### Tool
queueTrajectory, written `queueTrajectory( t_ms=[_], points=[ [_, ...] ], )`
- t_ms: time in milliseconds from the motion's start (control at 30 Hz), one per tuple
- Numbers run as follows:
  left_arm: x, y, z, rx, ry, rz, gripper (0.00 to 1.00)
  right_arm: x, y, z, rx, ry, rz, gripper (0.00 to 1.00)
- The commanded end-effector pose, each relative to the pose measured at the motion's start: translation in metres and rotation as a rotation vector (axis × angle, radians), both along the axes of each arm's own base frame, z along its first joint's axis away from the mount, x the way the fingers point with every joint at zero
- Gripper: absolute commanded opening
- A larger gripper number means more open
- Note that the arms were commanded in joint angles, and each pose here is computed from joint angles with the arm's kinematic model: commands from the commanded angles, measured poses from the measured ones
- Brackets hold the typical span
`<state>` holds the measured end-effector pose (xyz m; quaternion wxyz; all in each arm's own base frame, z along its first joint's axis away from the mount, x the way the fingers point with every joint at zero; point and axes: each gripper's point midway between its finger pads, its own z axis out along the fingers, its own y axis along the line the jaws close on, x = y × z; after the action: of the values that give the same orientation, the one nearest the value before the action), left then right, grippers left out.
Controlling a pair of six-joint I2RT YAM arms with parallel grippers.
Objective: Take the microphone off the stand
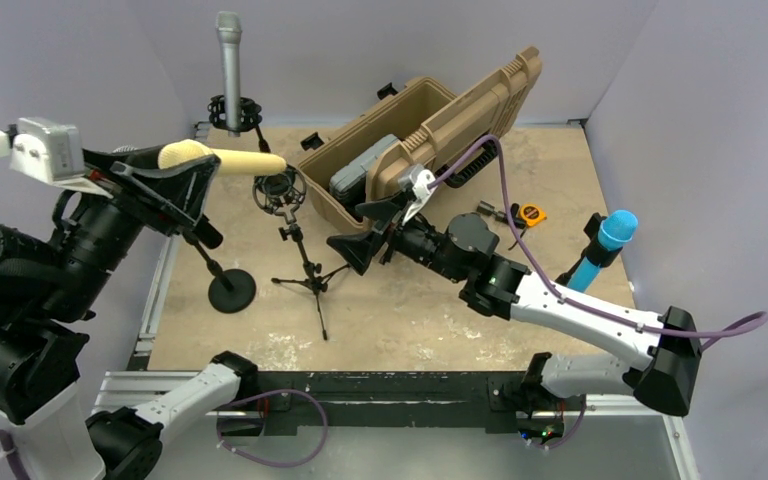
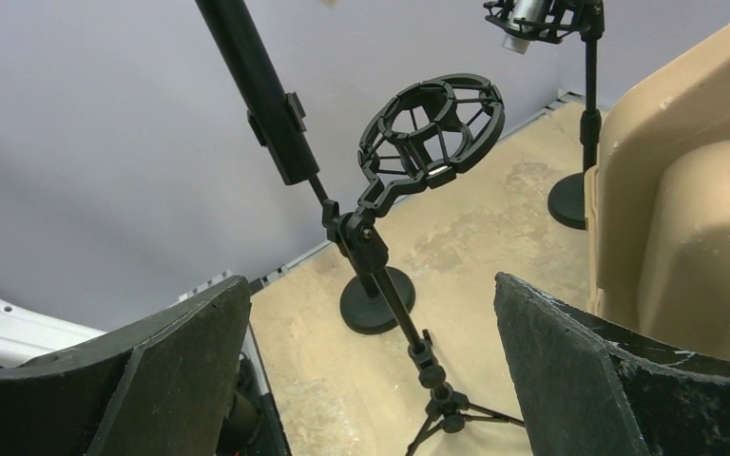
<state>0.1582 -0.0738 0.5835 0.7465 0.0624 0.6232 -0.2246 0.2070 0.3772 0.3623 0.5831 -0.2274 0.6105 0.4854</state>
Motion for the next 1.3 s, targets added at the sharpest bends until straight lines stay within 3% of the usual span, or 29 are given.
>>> queueTrajectory(
  t_ms=[0, 367, 567, 867, 1133, 1267],
  points=[
    [-0.006, -0.045, -0.030, 0.081, 0.113, -0.244, 0.00, -0.009, -0.022, 0.052, 0.054, -0.141, -0.022, 0.99],
    [-0.055, -0.109, -0.083, 0.146, 0.264, -0.765, 0.00, -0.066, -0.037, 0.083, 0.056, -0.442, 0.192, 0.99],
    [-0.048, -0.125, -0.110, 0.113, 0.369, -0.860, 0.00, -0.091, -0.016, 0.065, 0.076, -0.457, 0.388, 0.99],
    [-0.021, -0.141, -0.146, 0.079, 0.505, -0.875, 0.00, -0.104, -0.004, 0.041, 0.120, -0.403, 0.479, 0.91],
    [-0.019, -0.143, -0.152, 0.079, 0.494, -0.888, 0.00, -0.094, 0.004, 0.019, 0.099, -0.320, 0.457, 0.74],
    [-0.020, -0.143, -0.151, 0.079, 0.482, -0.890, 0.00, -0.088, 0.007, 0.016, 0.095, -0.293, 0.436, 0.51]
  ],
)
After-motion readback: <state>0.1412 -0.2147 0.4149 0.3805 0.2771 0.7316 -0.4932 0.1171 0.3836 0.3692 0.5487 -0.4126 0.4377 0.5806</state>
